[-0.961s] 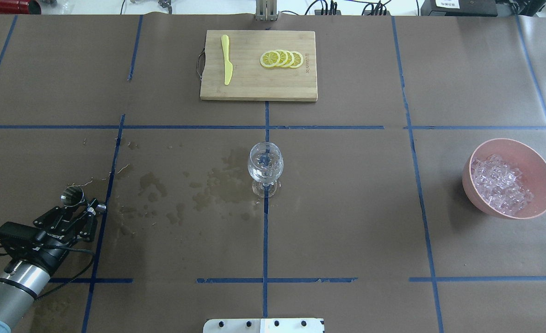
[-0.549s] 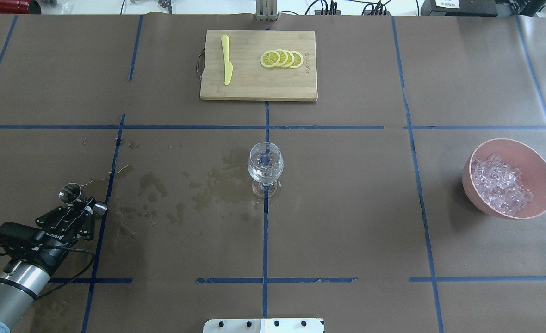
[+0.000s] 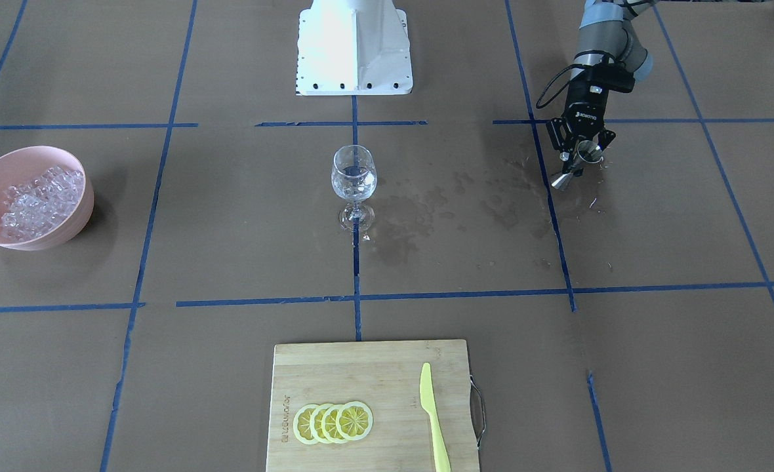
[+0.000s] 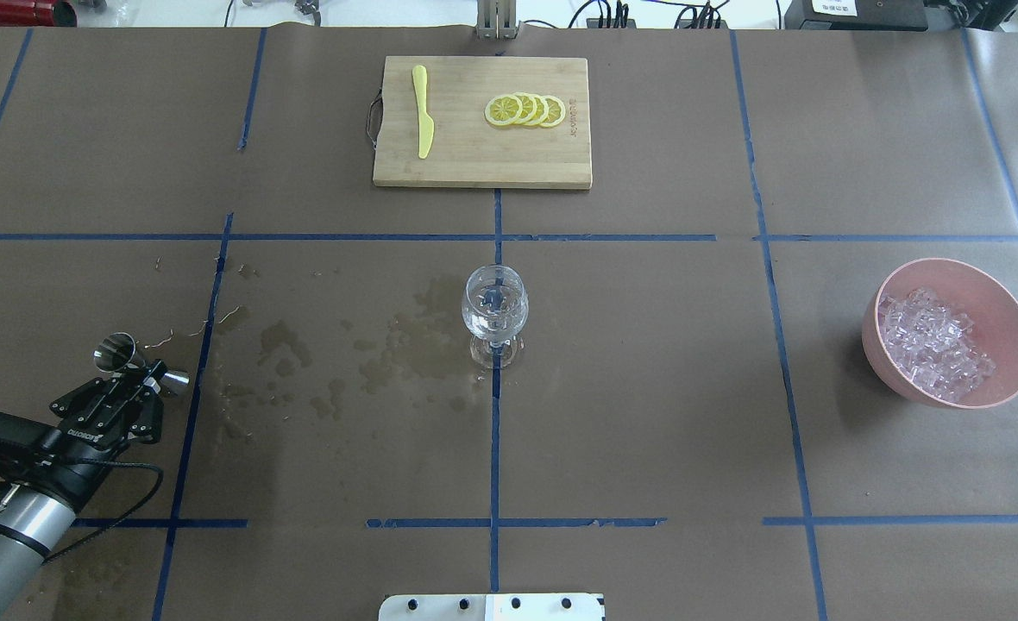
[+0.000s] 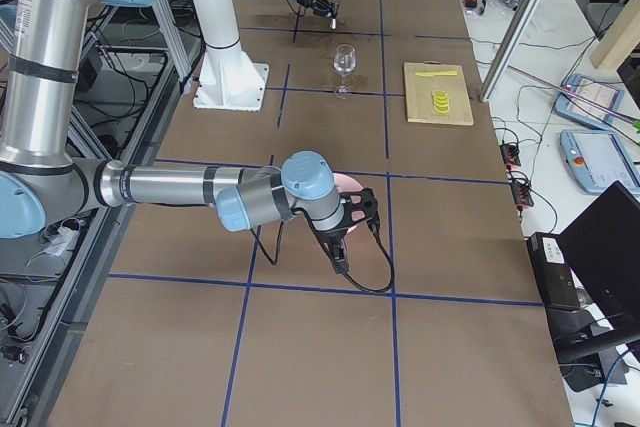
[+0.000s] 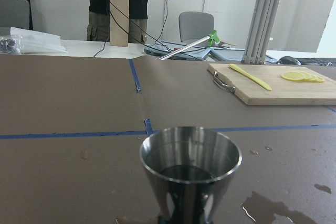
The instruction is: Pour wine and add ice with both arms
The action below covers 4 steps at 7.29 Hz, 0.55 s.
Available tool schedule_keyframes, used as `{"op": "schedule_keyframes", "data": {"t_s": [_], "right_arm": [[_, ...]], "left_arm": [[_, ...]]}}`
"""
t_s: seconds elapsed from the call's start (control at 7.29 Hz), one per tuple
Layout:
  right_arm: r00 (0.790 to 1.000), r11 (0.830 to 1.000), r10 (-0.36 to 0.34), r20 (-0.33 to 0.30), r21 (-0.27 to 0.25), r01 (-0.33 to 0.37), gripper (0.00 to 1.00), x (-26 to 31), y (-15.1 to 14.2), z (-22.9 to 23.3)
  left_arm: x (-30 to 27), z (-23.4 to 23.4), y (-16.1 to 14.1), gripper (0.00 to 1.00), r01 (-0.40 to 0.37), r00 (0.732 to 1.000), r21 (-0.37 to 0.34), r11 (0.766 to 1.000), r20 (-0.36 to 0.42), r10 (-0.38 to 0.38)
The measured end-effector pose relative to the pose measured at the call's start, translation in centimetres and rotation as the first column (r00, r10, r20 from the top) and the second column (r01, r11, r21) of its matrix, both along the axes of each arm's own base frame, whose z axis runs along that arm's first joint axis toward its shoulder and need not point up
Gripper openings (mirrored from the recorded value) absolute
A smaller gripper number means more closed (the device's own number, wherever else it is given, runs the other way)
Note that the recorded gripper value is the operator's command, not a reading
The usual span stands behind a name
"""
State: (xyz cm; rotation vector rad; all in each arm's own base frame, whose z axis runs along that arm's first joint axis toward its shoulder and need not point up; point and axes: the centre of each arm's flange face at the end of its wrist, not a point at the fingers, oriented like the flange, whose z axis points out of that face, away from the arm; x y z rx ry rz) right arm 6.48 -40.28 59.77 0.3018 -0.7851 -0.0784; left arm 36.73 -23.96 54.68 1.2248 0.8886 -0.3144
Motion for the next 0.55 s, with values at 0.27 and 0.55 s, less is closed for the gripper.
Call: {"op": "schedule_keyframes", "data": {"t_s": [0.27, 0.55], "right_arm": [[1.000, 1.000, 0.000, 0.000, 0.000, 0.000, 1.00, 0.0, 0.0, 0.0], [1.000, 1.000, 0.000, 0.000, -0.001, 0.000, 1.00, 0.0, 0.0, 0.1]], "left_arm": [[-1.9, 0.0, 0.1, 0.00, 0.001, 0.999, 0.077, 0.997, 0.035, -0.004], [-2.6, -2.8, 0.2, 0.00, -0.034, 0.991, 0.188, 0.982, 0.137, 0.008]]}}
